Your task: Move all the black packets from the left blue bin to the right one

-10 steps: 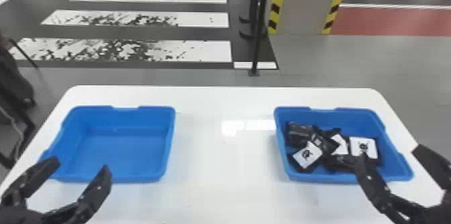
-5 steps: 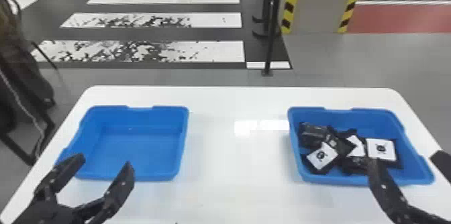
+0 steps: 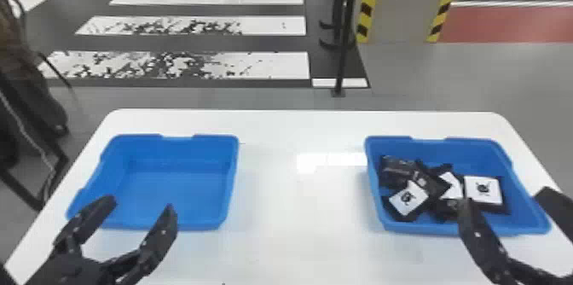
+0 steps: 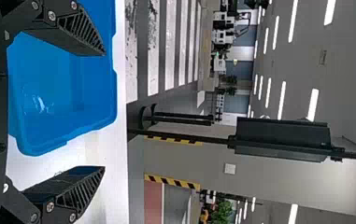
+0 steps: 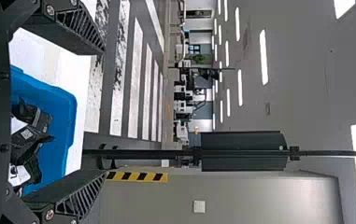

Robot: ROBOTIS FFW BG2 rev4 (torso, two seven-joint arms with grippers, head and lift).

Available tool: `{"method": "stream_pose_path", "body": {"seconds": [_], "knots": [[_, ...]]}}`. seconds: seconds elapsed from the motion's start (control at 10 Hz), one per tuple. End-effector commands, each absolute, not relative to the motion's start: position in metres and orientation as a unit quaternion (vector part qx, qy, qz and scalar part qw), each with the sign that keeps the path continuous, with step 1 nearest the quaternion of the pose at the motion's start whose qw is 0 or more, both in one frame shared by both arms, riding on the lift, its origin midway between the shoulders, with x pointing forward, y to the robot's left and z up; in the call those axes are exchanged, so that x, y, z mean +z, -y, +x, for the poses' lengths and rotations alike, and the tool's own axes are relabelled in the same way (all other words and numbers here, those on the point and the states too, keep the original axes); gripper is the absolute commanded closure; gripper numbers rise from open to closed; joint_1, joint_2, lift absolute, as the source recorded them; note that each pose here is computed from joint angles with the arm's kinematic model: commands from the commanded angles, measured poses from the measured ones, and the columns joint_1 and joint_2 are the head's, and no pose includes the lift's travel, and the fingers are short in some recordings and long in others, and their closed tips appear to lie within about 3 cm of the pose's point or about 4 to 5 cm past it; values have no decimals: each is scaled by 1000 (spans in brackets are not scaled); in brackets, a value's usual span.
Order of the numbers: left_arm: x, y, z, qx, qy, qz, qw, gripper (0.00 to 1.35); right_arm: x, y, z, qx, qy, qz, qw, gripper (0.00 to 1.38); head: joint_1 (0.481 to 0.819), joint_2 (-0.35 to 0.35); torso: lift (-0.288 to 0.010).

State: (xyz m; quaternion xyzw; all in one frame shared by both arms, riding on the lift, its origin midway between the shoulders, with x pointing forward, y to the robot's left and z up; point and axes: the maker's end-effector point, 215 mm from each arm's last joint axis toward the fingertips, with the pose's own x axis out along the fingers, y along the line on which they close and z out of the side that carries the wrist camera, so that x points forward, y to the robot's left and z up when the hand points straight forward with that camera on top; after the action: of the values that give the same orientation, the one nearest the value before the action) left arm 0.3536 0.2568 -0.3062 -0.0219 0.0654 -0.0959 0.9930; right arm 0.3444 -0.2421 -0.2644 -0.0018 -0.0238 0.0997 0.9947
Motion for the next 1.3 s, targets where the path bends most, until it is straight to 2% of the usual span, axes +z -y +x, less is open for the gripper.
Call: {"method": "stream_pose_path", "body": {"seconds": [0.0,1.2], "knots": [[-308,-255,354,-97,-67,-25,993,182,-264,242,345,100,25,-2,995,116,695,25,-140],[-312,-258,351,-94,-73,-28,992,182,-266,240,345,102,23,2,994,116,695,28,-140]]}}
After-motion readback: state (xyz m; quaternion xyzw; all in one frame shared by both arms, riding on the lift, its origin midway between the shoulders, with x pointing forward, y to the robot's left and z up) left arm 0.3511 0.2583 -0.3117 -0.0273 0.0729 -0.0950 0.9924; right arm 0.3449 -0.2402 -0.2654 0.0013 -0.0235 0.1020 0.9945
